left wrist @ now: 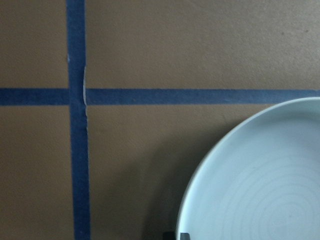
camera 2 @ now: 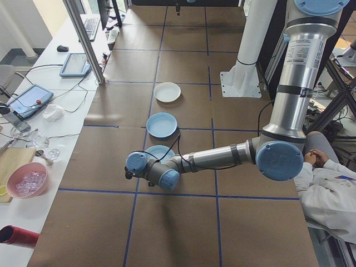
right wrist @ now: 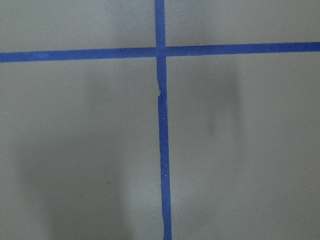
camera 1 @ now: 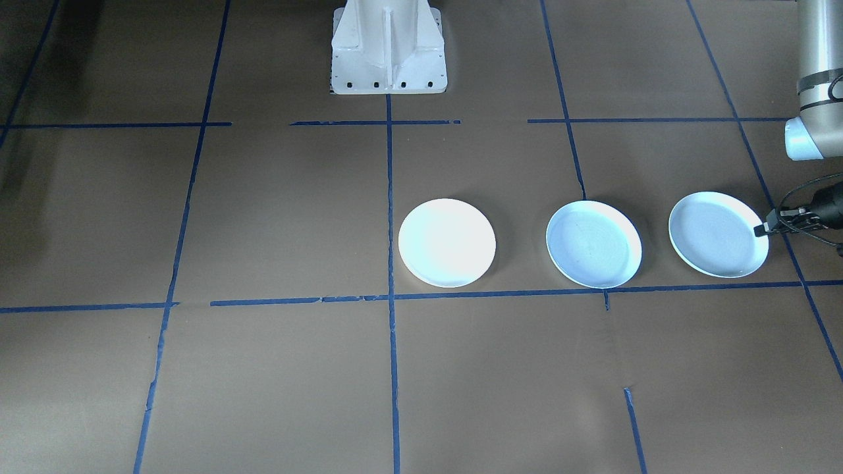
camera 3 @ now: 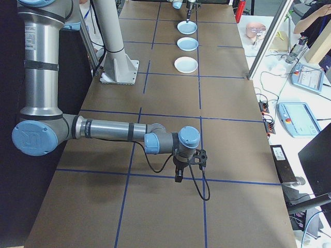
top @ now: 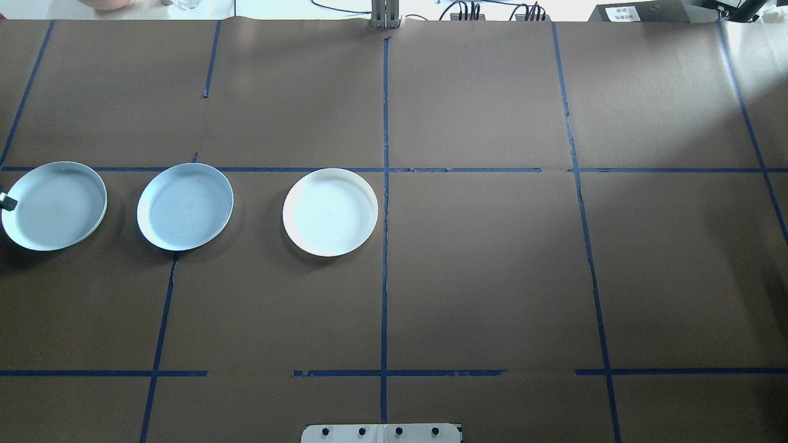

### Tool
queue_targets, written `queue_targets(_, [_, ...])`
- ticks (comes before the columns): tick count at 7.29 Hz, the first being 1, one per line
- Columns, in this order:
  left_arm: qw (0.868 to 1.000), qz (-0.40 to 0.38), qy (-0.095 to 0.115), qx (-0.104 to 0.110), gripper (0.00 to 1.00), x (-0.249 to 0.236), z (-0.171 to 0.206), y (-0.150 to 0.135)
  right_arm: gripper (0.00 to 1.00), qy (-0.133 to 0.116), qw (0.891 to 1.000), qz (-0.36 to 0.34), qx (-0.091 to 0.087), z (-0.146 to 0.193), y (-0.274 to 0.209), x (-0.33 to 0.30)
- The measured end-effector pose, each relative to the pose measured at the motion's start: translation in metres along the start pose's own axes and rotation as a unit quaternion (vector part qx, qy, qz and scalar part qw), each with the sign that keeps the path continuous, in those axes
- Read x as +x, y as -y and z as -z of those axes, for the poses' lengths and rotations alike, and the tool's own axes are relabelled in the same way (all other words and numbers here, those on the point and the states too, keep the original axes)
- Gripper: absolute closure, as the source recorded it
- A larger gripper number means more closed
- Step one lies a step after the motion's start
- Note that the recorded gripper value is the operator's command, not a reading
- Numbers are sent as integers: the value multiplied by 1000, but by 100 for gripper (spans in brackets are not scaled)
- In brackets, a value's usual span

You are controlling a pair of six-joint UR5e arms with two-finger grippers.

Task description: Stack plate in center

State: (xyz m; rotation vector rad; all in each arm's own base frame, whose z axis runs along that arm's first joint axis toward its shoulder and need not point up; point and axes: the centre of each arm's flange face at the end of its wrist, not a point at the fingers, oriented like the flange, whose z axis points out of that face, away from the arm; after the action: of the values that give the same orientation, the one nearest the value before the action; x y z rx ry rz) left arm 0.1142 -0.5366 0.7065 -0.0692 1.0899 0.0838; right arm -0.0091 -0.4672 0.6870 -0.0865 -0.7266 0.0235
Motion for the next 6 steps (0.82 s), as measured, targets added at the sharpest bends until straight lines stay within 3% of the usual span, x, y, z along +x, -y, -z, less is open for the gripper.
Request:
queue_targets(3, [999,-18,-49,-2,100,27,17,4,0,0,1000,0,0,0,0,0])
queue_targets(6, [998,-13,-59,0,100,74,21,34,0,0,1000,0,0,0,0,0])
